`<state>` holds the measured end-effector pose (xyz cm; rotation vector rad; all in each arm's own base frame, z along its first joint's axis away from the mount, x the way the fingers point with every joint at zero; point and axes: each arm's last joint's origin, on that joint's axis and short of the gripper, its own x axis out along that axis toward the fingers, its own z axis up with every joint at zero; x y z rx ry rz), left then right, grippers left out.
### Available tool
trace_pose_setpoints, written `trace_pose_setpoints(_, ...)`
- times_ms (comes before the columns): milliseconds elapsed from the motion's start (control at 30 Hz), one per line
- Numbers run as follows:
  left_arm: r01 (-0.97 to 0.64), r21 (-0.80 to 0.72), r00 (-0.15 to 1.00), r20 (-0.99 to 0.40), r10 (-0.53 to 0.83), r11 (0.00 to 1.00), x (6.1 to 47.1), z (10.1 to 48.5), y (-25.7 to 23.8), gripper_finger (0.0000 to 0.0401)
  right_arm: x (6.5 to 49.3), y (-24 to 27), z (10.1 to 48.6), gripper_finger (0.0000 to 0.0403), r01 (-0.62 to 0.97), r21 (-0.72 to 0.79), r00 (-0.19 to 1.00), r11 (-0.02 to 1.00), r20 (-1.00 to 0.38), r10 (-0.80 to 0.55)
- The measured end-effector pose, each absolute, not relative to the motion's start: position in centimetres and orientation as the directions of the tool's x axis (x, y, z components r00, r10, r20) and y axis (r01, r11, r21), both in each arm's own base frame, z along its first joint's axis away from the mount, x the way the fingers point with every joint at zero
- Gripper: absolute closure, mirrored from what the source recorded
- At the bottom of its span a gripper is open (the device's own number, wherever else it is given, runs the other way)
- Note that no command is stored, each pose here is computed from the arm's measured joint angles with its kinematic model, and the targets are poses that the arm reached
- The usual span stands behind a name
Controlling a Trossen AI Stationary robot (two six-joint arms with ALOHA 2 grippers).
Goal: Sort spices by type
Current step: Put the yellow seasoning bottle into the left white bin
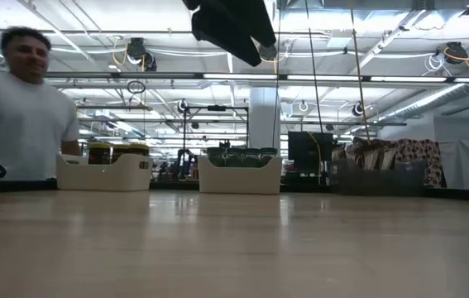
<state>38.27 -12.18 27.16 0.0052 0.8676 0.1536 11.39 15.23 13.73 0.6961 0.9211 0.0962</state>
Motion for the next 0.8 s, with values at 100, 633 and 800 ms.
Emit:
trace_pose_setpoints(100, -0.137, 0.055, 0.639, -0.758, 0.13, 0.989, 38.1, 27.2, -12.6, 0.0122, 12.4, 14.8, 14.0, 0.0403, 0.204, 0.602, 0.655, 0.772, -0.67, 0.35)
trace_pose_setpoints(633, -0.31, -0.104, 0.7, -0.698, 0.153, 0.945, 37.9, 27.6, -14.6, 0.0122, 18.7, 12.6, 12.6, 0.0403, 0.208, 0.562, 0.793, 0.8, -0.576, 0.198)
trace_pose_setpoints(800, -0.421, -0.169, 0.72, -0.66, 0.215, 0.891, 38.0, 27.8, -14.6, 0.0122, 21.3, 11.9, 12.6, 0.0403, 0.217, 0.495, 0.804, 0.841, -0.58, 0.134)
